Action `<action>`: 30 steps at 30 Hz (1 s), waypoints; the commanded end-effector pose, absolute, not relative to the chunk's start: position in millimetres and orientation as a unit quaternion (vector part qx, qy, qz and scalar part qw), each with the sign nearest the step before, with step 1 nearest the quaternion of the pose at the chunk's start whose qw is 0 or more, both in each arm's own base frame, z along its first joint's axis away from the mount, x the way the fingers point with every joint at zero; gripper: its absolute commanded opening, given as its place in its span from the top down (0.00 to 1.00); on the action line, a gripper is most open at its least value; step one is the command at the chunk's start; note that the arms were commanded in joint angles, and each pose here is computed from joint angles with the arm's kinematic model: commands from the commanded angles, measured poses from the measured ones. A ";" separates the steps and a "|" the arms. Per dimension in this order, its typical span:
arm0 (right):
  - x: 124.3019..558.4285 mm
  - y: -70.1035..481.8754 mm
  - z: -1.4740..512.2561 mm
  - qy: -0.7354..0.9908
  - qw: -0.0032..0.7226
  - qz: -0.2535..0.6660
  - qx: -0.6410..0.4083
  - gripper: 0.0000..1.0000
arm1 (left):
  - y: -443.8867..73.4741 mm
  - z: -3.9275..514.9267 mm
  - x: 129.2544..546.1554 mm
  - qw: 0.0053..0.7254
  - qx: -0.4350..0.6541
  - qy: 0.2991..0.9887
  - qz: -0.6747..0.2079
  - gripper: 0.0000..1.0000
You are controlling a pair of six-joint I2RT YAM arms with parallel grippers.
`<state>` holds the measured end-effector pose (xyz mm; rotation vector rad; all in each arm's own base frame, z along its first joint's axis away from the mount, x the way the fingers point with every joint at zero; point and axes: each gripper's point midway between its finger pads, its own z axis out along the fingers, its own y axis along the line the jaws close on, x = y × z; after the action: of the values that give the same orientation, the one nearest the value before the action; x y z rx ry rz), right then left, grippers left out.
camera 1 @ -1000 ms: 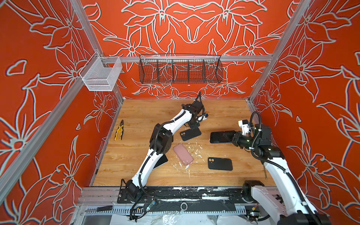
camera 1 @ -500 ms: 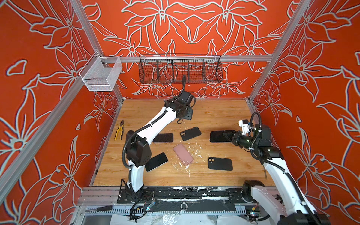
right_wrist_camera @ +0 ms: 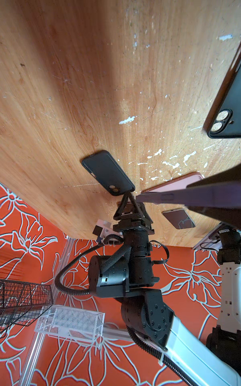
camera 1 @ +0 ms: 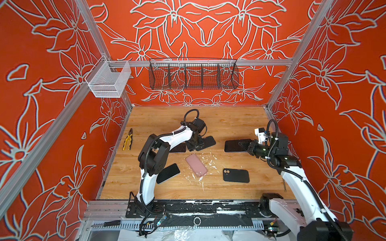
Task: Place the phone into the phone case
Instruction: 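Close the left gripper on the black case edge beside its lens cutout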
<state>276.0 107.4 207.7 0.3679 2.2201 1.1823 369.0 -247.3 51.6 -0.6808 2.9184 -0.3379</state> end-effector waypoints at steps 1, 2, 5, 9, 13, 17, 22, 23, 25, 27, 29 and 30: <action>277.5 113.8 218.8 0.824 0.312 0.461 0.108 1.00 | -251.6 37.0 376.2 0.061 -0.260 0.957 -0.115 0.50; 277.2 113.9 219.3 0.823 0.313 0.461 0.107 1.00 | -253.2 33.3 376.8 0.058 -0.262 0.956 -0.118 0.52; 276.0 114.2 218.4 0.823 0.312 0.462 0.108 1.00 | -253.7 27.4 379.6 0.061 -0.270 0.953 -0.118 0.55; 273.8 116.1 219.2 0.824 0.309 0.465 0.102 1.00 | -239.1 28.9 385.2 0.091 -0.282 0.951 -0.086 0.55; 274.2 116.4 218.8 0.824 0.307 0.465 0.101 1.00 | -225.6 31.1 390.1 0.110 -0.275 0.954 -0.044 0.57; 276.5 116.5 217.5 0.824 0.305 0.466 0.102 1.00 | -222.4 24.4 392.0 0.102 -0.262 0.959 -0.020 0.59; 278.5 116.2 221.6 0.824 0.308 0.465 0.102 1.00 | -225.4 13.5 390.6 0.088 -0.255 0.963 -0.018 0.67; 278.7 115.8 222.3 0.824 0.309 0.465 0.102 1.00 | -225.4 14.3 391.5 0.091 -0.253 0.963 -0.018 0.69; 279.4 115.5 222.9 0.824 0.309 0.463 0.103 1.00 | -224.6 16.3 392.4 0.095 -0.247 0.964 -0.015 0.71; 280.2 115.0 223.5 0.824 0.310 0.462 0.104 1.00 | -223.6 20.2 394.1 0.102 -0.234 0.967 -0.010 0.75; 281.4 114.7 223.2 0.824 0.309 0.462 0.106 1.00 | -223.0 23.8 396.1 0.109 -0.218 0.970 -0.005 0.79; 282.4 114.1 223.4 0.824 0.310 0.461 0.108 1.00 | -222.7 26.5 397.2 0.114 -0.207 0.972 -0.001 0.81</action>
<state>276.0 111.2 202.1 0.3609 2.2385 1.2123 400.0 -232.4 27.5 -0.6927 2.8362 -0.1143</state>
